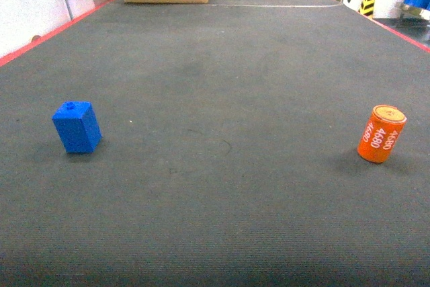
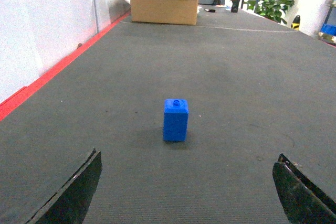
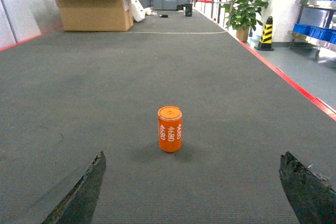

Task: Sort blue parts and orange caps into right shelf containers

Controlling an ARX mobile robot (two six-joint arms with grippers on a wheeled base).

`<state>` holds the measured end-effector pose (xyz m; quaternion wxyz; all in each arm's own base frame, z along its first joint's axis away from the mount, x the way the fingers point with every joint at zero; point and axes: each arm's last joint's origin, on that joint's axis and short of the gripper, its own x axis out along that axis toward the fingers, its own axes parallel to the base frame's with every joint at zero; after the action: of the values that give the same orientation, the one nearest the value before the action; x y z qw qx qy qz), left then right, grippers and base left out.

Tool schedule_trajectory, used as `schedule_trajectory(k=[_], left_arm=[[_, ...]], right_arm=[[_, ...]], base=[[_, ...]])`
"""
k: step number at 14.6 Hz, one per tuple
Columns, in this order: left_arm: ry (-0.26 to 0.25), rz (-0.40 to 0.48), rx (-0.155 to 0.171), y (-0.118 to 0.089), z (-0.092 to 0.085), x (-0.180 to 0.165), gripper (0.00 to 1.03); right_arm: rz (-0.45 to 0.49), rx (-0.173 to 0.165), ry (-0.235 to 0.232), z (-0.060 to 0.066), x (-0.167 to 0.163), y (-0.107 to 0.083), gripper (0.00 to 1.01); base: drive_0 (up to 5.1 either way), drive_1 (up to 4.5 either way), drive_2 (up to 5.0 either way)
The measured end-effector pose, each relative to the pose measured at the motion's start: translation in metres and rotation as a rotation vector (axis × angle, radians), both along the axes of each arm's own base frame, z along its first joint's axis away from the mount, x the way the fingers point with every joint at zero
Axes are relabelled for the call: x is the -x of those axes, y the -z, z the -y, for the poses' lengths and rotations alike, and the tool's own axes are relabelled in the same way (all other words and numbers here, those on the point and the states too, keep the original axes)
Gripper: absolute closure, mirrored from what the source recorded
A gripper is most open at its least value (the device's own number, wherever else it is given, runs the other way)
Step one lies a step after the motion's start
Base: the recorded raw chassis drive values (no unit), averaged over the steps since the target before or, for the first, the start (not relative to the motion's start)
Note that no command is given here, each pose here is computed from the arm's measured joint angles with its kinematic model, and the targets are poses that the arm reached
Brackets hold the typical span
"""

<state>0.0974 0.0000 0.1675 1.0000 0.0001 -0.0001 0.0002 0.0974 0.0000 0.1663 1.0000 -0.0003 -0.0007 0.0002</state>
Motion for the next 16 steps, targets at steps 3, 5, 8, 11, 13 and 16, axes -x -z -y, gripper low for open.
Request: schedule_trajectory(k=[3, 5, 8, 11, 13, 16], left_arm=[[0.000, 0.000, 0.000, 0.0000, 0.0000, 0.0000, 0.05], [0.000, 0.000, 0.000, 0.0000, 0.0000, 0.0000, 0.05], [0.000, 0.000, 0.000, 0.0000, 0.0000, 0.0000, 0.05], [0.000, 0.000, 0.000, 0.0000, 0.0000, 0.0000, 0.05], [0.000, 0.000, 0.000, 0.0000, 0.0000, 0.0000, 0.05], [0.000, 0.000, 0.000, 0.0000, 0.0000, 0.0000, 0.05]], right_arm=[[0.000, 0.000, 0.000, 0.0000, 0.0000, 0.0000, 0.03], [0.000, 0.000, 0.000, 0.0000, 0.0000, 0.0000, 0.03], [0.000, 0.000, 0.000, 0.0000, 0.0000, 0.0000, 0.03], [0.000, 0.000, 0.000, 0.0000, 0.0000, 0.0000, 0.03], [0.000, 0.000, 0.000, 0.0000, 0.0000, 0.0000, 0.03], [0.000, 0.000, 0.000, 0.0000, 0.0000, -0.0001, 0.03]], base=[[0.0, 0.00, 0.0], [0.0, 0.00, 0.0], [0.0, 0.00, 0.0], [0.0, 0.00, 0.0], [0.0, 0.00, 0.0], [0.0, 0.00, 0.0]])
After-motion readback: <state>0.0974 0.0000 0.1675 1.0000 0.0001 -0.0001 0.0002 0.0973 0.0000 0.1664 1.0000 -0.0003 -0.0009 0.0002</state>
